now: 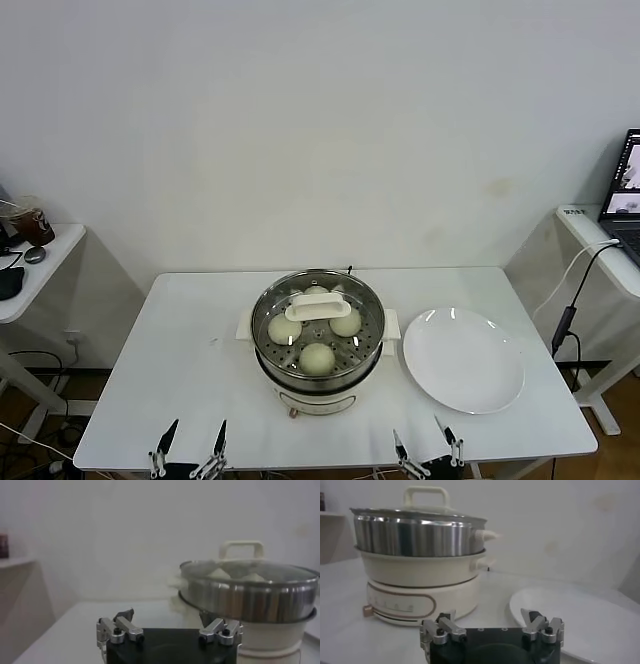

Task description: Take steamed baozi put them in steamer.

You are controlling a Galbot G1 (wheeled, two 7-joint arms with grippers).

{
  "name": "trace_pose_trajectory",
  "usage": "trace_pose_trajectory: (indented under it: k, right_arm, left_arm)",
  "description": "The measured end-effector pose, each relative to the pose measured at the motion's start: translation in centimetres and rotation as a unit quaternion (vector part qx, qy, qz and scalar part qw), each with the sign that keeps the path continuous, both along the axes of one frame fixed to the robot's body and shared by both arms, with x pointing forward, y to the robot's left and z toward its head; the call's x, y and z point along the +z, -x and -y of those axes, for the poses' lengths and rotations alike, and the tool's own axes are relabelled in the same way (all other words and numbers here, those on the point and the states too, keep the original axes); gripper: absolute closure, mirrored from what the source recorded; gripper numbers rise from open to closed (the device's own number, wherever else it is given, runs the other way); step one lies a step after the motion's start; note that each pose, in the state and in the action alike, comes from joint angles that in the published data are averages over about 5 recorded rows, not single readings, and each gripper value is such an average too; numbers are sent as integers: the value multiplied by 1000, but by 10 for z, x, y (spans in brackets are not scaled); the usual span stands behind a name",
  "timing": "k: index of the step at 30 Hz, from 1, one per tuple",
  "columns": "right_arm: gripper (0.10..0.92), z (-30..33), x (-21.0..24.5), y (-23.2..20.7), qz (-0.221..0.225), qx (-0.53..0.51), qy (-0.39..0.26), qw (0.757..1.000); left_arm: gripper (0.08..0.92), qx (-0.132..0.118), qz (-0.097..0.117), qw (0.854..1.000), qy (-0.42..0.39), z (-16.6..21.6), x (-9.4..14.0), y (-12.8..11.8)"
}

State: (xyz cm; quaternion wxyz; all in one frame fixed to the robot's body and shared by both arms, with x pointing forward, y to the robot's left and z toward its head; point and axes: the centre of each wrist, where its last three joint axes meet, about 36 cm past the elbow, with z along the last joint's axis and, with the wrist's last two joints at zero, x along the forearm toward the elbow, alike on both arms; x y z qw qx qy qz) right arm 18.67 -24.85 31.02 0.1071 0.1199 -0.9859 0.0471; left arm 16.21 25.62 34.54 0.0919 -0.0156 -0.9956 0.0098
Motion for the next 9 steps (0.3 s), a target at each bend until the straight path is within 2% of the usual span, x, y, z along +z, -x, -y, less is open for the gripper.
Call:
trace_pose_trajectory:
  k: [9]
  right_arm:
    - [200, 1, 2, 4, -5, 8, 4, 1000]
  left_arm:
    - [177, 7, -6, 1000, 1, -3, -11, 15]
